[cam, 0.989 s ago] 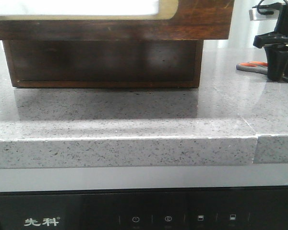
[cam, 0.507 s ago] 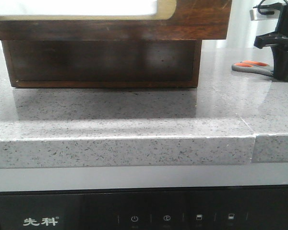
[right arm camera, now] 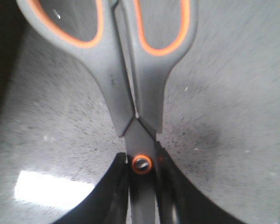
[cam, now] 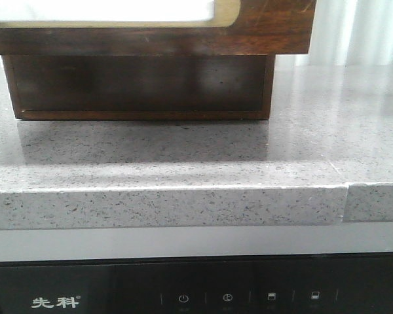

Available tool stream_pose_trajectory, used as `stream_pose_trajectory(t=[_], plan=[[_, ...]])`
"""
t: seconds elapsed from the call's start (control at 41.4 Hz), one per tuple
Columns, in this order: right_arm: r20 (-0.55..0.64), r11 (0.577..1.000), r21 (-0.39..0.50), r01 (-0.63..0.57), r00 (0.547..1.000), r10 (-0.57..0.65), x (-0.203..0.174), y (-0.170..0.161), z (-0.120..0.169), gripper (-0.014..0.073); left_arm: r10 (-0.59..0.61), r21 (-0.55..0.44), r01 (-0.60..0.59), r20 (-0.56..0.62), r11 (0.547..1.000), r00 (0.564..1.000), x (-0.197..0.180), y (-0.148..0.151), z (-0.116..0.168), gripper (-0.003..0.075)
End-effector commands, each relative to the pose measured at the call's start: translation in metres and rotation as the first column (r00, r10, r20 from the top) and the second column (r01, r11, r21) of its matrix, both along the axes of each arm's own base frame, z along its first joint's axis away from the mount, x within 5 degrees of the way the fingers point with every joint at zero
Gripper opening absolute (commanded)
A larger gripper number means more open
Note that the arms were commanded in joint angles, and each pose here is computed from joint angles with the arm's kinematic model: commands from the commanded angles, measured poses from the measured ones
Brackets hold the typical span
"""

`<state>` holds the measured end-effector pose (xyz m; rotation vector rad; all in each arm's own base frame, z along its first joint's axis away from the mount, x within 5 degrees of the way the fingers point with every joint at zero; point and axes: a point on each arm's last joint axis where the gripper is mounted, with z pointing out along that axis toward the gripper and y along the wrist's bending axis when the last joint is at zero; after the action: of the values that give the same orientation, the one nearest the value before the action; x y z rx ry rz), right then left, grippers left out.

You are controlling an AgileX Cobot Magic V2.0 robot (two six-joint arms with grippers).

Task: Put scissors in drawer with both arms
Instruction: 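Carry the scissors with the right gripper into the open drawer and release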

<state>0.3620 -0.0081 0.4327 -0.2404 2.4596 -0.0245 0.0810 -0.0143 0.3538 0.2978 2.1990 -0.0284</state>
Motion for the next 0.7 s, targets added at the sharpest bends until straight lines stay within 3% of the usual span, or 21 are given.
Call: stream_pose_trajectory(t=[0.0, 0.193, 0.314, 0.531, 0.676], plan=[[0.187, 0.999, -0.004, -0.038, 0.982, 0.038, -0.048, 0.010, 0.057, 0.0037, -0.010, -0.033, 0.013, 0.090, 0.999, 0.996, 0.003, -0.002, 0.014, 0.0547], [0.316, 0.980, -0.022, -0.197, 0.929, 0.194, -0.100, 0.043, 0.094, 0.0037, -0.010, -0.033, 0.013, 0.090, 0.999, 0.996, 0.003, -0.002, 0.014, 0.0547], [0.378, 0.933, -0.057, -0.355, 0.857, 0.349, -0.125, 0.070, 0.108, 0.0037, -0.010, -0.033, 0.013, 0.090, 0.999, 0.996, 0.003, -0.002, 0.014, 0.0547], [0.393, 0.751, -0.146, -0.644, 0.659, 0.642, -0.140, 0.125, 0.107, 0.0037, -0.010, -0.033, 0.013, 0.090, 0.999, 0.996, 0.003, -0.002, 0.014, 0.0547], [0.346, 0.653, -0.191, -0.733, 0.573, 0.743, -0.129, 0.155, 0.092, 0.0037, -0.010, -0.033, 0.013, 0.090, 0.999, 0.996, 0.003, -0.002, 0.014, 0.0547]])
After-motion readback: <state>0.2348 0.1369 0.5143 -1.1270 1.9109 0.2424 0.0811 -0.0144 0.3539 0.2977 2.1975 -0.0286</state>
